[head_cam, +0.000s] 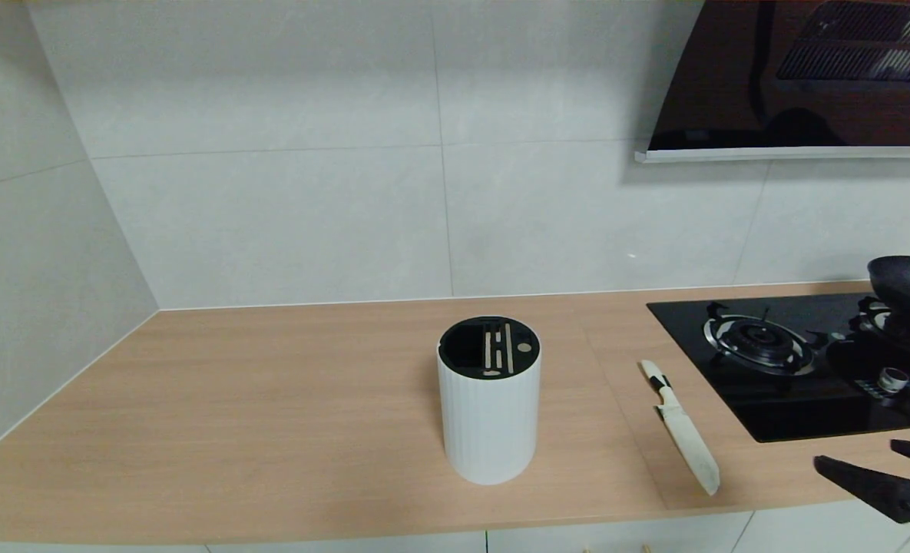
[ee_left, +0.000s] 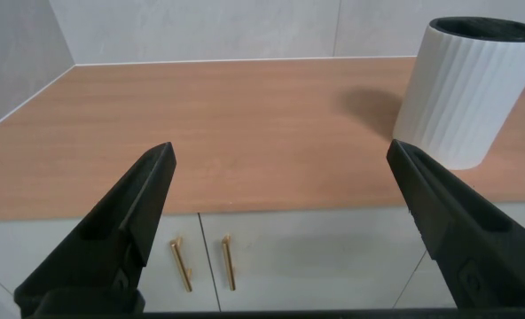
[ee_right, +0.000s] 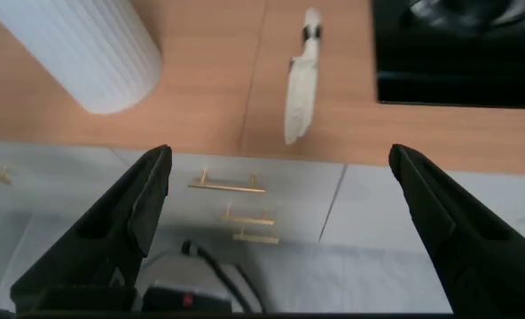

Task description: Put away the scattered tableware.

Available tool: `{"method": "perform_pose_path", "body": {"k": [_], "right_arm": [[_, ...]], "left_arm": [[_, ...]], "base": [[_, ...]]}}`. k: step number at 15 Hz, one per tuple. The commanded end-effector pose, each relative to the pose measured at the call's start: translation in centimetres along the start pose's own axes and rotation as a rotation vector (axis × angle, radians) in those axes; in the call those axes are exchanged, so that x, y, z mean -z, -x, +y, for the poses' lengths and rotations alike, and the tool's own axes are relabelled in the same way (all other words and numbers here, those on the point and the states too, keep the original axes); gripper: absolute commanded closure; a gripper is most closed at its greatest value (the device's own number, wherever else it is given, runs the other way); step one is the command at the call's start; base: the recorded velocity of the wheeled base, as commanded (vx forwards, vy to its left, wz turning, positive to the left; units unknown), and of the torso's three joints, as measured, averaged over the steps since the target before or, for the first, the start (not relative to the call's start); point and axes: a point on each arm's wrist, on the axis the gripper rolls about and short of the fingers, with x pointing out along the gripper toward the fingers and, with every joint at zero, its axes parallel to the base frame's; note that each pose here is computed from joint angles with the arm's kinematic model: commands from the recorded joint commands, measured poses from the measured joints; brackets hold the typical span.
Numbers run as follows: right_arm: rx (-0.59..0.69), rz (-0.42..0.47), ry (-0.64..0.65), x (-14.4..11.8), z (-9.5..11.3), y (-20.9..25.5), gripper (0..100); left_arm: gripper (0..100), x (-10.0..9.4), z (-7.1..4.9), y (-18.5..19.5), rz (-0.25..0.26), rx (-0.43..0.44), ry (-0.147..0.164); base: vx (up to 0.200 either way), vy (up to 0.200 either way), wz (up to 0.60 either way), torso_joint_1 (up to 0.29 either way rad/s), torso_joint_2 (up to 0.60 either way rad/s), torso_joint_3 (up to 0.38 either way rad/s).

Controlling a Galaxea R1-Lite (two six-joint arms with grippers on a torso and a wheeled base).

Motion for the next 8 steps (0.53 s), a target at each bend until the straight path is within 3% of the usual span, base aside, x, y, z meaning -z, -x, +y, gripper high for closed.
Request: {"method": "perform_pose_path", "body": {"k": [1, 4, 8], "right_arm": [[-0.017, 0.174, 0.013, -0.8, 0.1, -7.4, 0], [0.018, 0.246, 0.012, -0.5, -0.4, -12.7, 0], [0.113, 0.214, 0.029, 1.3, -1.2, -19.2, 0]], "left_arm": [[0, 0.0, 0.0, 0.0, 0.000, -0.001, 0.000], [0, 0.0, 0.0, 0.0, 0.000, -0.001, 0.000], [0, 0.0, 0.0, 0.0, 0.000, -0.001, 0.000]], "base": [[0.000, 0.000, 0.00, 0.000, 0.00, 0.000], [0.000, 0.000, 0.00, 0.000, 0.00, 0.000], [0.000, 0.000, 0.00, 0.000, 0.00, 0.000]]}}
